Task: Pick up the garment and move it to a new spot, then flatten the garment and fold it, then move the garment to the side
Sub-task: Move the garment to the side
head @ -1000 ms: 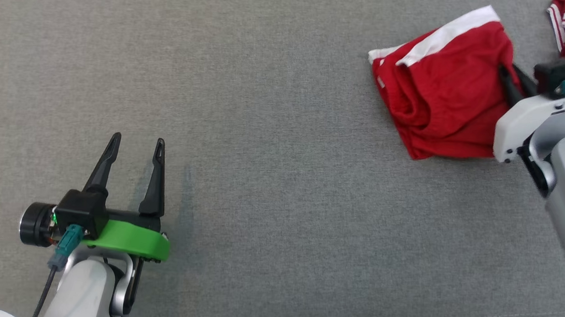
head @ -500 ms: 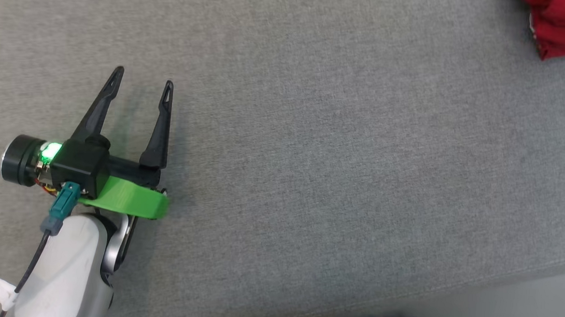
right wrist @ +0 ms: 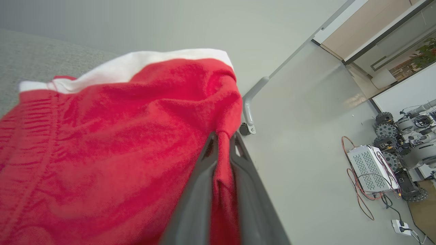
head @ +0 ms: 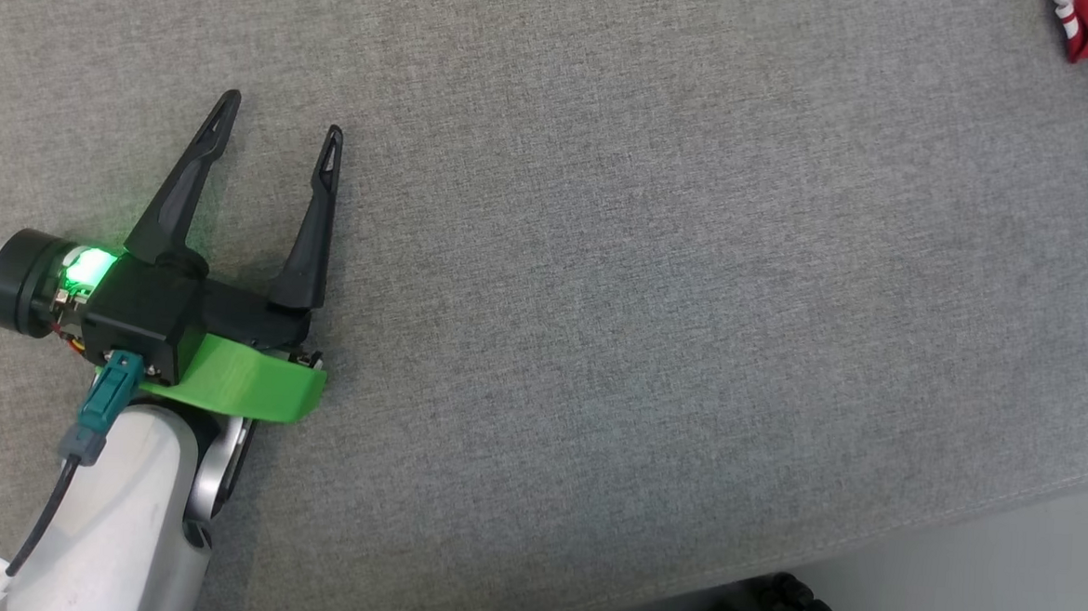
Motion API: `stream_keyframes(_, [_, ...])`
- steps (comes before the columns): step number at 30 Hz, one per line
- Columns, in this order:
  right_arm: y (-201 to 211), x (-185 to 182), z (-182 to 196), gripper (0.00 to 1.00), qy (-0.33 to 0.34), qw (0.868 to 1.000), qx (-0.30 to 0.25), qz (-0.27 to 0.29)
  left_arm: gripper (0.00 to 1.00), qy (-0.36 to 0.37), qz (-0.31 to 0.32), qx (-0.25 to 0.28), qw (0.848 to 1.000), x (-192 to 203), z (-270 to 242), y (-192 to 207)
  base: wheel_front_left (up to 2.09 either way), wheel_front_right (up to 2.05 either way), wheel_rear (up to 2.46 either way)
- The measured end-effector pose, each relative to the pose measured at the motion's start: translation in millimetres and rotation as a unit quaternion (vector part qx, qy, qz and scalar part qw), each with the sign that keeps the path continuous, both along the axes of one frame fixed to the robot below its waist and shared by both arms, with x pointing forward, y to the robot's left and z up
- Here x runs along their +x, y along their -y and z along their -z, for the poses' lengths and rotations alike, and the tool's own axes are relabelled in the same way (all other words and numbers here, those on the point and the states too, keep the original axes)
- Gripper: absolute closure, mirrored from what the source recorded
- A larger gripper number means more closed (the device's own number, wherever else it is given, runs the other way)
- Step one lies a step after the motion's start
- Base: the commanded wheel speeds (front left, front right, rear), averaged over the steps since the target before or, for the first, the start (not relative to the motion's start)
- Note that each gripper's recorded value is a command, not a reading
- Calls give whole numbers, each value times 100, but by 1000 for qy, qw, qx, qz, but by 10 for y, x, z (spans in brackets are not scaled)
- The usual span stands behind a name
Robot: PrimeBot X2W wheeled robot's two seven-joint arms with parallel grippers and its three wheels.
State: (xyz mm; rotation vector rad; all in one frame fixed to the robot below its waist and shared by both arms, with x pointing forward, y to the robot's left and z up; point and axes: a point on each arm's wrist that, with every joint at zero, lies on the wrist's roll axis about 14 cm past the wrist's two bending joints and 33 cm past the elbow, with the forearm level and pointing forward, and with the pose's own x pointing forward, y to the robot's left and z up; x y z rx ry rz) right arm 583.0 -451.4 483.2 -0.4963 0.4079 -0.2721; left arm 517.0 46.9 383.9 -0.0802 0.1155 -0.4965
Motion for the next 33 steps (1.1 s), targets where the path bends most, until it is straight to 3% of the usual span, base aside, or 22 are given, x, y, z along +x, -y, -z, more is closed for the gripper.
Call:
stream_keyframes(1, [43, -34, 70, 0, -12, 1000, 3, 12, 0, 0, 0, -1, 1000, 3, 3, -1, 0, 0, 0])
stream_keyframes(4, [94, -94, 160, 0, -36, 999, -14, 16, 0, 2, -3, -1, 1000, 2, -7, -13, 0, 0, 0])
stream_keyframes(17, [-462, 152, -538, 0, 100, 992, -7, -73, 0, 14, -46, -6, 999, -146, -261, -218, 0, 0, 0])
stream_keyframes(25, [-1184, 98, -741, 0, 163, 974, 57, -146, 0, 17, -102, 0, 995, -413, -475, -554, 0, 0, 0])
stream_keyframes(33, [-1851, -253, -773, 0, 203, 949, 128, -205, 0, 30, -161, 2, 986, -739, -734, -930, 0, 0, 0])
